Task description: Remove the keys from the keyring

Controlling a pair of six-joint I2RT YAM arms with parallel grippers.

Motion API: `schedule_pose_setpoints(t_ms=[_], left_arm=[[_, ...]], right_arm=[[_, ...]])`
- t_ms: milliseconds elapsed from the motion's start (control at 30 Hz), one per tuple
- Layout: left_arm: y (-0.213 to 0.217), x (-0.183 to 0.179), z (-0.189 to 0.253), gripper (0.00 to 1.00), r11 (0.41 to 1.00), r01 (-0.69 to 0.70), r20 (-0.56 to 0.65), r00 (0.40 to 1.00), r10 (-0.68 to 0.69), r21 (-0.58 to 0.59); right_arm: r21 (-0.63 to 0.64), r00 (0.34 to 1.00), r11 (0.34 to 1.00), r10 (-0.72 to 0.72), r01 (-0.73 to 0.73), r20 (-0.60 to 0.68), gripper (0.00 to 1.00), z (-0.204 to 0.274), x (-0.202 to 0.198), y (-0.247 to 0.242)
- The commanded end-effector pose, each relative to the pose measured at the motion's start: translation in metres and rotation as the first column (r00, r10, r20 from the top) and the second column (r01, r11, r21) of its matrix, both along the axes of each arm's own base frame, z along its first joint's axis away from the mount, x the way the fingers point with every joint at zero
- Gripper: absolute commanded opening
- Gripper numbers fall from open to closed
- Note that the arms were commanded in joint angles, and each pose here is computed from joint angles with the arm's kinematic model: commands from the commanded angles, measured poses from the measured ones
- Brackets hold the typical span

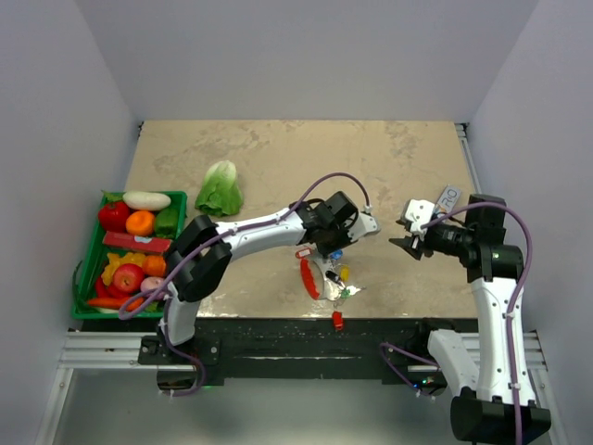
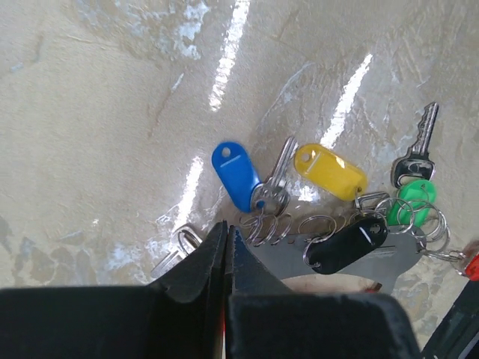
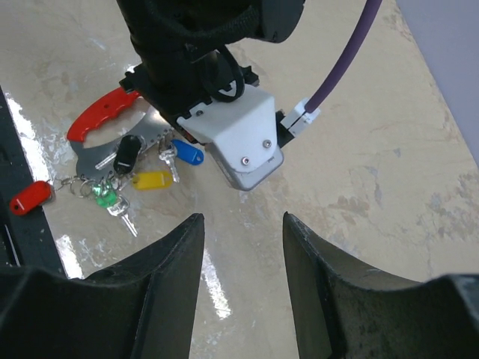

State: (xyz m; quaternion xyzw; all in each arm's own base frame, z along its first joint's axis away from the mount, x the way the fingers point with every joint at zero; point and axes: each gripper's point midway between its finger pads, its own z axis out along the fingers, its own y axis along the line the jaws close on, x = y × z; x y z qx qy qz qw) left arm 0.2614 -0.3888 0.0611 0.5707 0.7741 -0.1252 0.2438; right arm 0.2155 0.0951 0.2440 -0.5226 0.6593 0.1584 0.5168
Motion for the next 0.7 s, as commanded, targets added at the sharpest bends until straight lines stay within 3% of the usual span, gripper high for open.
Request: schedule_pose_setpoints(t_ms=[0,300,667], left_arm=[[-0.01,0.008,0.04,0.0,0.995,0.021,0.088,0.996,-0.013,-0.097],[-0.02,-0.01,0.085,0.0,0.957,0.135,0.097,0.989,-0.113,-0.259],[-0.014,-0.035,0.157,0.0,0.823,0.317,0.06,0.943,-0.328,-0.471]], right_arm=[[0.031,0.997,0.996,0.079,-0.079,0.015,0.49,0.003,-0.011,0.01],[0.06,0.968,0.967,0.249,-0.248,-0.014,0.49,-0.018,-0.023,0.024],[0.106,0.892,0.886,0.449,-0.452,0.052,0.52,-0.027,-0.022,0.037]])
